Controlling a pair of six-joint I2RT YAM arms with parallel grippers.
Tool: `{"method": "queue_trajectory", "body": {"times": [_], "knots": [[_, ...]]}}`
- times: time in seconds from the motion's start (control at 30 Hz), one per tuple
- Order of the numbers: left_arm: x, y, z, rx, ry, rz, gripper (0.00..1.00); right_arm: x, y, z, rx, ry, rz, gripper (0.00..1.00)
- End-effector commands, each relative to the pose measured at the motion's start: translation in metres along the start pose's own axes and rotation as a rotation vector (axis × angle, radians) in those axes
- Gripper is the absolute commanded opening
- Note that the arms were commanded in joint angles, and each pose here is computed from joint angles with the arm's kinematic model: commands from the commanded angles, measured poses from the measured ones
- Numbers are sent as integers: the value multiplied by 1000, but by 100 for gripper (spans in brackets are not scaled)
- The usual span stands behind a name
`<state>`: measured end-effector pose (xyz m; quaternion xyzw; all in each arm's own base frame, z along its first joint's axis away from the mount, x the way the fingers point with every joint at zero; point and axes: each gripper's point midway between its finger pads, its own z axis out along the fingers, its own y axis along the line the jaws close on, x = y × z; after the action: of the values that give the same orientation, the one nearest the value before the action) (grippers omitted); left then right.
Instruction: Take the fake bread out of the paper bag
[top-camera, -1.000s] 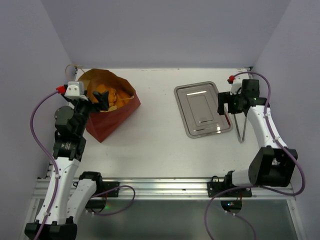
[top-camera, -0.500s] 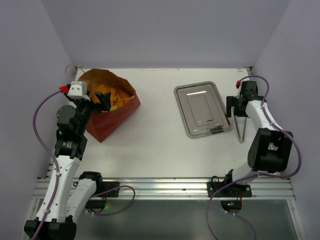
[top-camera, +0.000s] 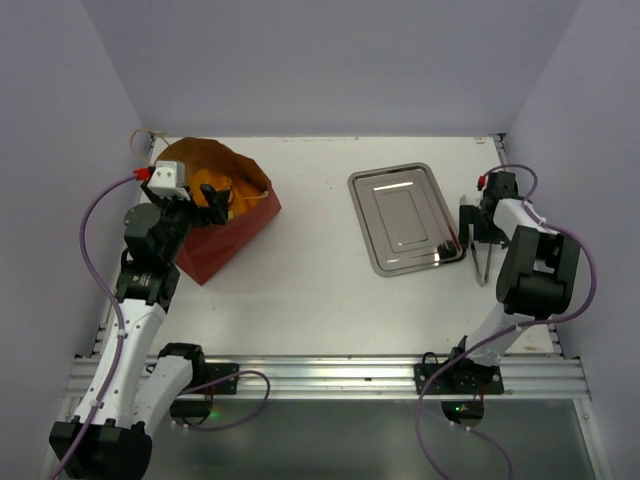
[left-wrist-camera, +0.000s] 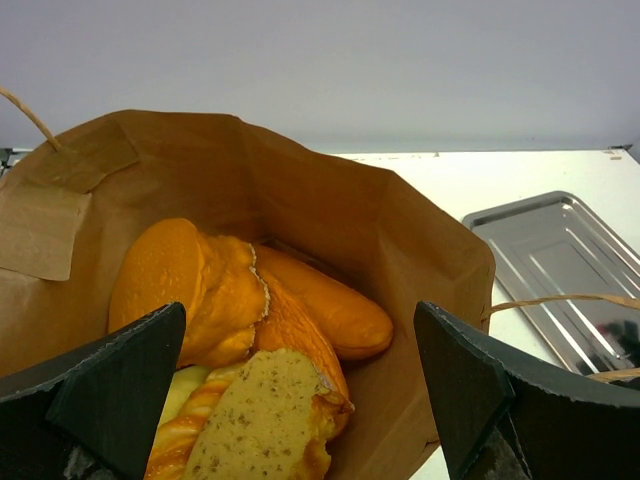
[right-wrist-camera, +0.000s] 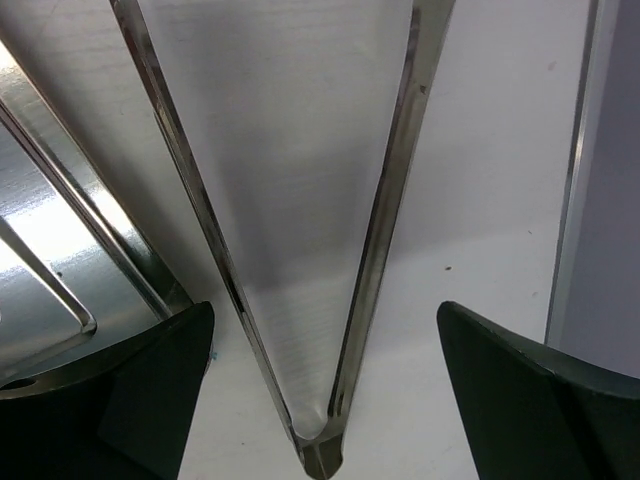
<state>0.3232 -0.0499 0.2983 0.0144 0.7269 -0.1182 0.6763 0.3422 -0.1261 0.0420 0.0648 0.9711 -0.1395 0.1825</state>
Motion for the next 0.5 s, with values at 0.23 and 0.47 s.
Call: {"method": "queue_trajectory", "body": {"times": [0.23,0.47], "knots": [[-6,-9,1,49,-22,19,100,-12,4,36,-74,1,25,95],[-8,-11,1,58,-25,26,100,-5,-2,39,-126,5,19,91]]}}
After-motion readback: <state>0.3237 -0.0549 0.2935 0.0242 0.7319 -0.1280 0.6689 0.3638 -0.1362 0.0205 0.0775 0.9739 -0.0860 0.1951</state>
